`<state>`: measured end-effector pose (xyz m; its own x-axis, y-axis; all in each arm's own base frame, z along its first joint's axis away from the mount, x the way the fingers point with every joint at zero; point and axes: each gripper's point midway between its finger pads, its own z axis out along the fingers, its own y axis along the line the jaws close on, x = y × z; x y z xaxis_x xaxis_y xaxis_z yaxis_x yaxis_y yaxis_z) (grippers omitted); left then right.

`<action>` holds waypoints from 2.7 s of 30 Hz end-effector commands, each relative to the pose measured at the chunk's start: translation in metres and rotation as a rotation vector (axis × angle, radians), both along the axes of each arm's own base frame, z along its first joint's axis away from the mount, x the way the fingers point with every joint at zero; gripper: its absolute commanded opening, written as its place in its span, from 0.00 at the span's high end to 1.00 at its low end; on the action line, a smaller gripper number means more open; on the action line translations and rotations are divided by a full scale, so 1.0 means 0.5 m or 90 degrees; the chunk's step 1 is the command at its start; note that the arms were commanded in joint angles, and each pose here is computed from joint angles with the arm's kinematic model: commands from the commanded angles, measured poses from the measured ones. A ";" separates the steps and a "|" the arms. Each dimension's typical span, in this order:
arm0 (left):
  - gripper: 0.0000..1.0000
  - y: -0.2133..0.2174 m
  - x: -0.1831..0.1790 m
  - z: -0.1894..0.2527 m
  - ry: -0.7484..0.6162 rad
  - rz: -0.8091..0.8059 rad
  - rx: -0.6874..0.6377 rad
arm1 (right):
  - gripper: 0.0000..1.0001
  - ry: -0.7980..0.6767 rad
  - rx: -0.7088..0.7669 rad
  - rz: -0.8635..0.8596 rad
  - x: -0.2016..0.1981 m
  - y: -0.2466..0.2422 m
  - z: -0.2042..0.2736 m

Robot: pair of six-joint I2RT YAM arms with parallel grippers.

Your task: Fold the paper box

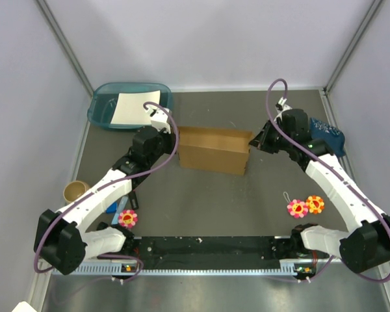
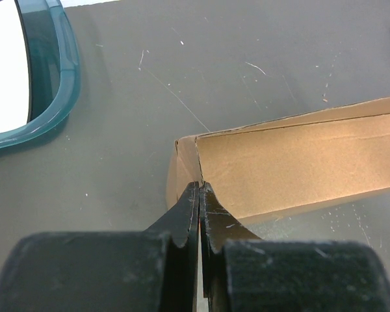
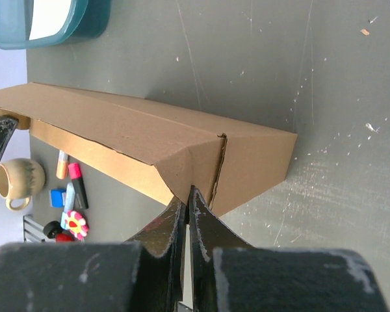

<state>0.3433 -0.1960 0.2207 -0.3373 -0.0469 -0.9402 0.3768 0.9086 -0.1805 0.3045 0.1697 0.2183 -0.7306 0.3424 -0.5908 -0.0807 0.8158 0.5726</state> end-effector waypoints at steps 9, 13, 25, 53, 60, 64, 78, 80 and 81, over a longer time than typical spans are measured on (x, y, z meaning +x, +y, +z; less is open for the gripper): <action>1.00 -0.015 -0.009 -0.005 0.017 -0.022 0.000 | 1.00 -0.003 -0.061 0.009 -0.014 -0.026 -0.032; 1.00 -0.017 -0.009 -0.002 0.017 -0.024 -0.004 | 1.00 0.012 -0.080 0.007 -0.021 -0.035 -0.062; 1.00 -0.019 -0.017 0.025 0.007 -0.029 -0.025 | 1.00 0.028 -0.127 -0.006 -0.035 -0.064 -0.132; 0.68 -0.017 -0.034 0.059 0.006 -0.021 -0.122 | 1.00 -0.010 -0.183 -0.011 -0.034 -0.087 -0.123; 0.63 0.009 -0.025 0.036 -0.006 0.011 -0.080 | 1.00 -0.014 -0.180 -0.008 -0.033 -0.083 -0.115; 0.66 0.011 -0.020 0.038 -0.013 0.019 -0.082 | 1.00 -0.014 -0.181 -0.007 -0.033 -0.081 -0.115; 0.74 -0.006 -0.004 0.066 -0.044 0.002 -0.099 | 1.00 -0.013 -0.195 0.006 -0.036 -0.075 -0.123; 0.73 -0.008 -0.003 0.065 -0.046 0.001 -0.101 | 1.00 -0.014 -0.196 0.008 -0.037 -0.074 -0.123; 0.78 -0.009 -0.002 0.063 -0.044 0.001 -0.102 | 1.00 -0.015 -0.196 0.008 -0.036 -0.073 -0.122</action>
<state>0.3341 -0.1969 0.2336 -0.3350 -0.1698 -0.9268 0.3709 0.8805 -0.2954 0.3086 0.1464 0.2007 -0.6059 0.2162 -0.7656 -0.1562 0.9113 0.3809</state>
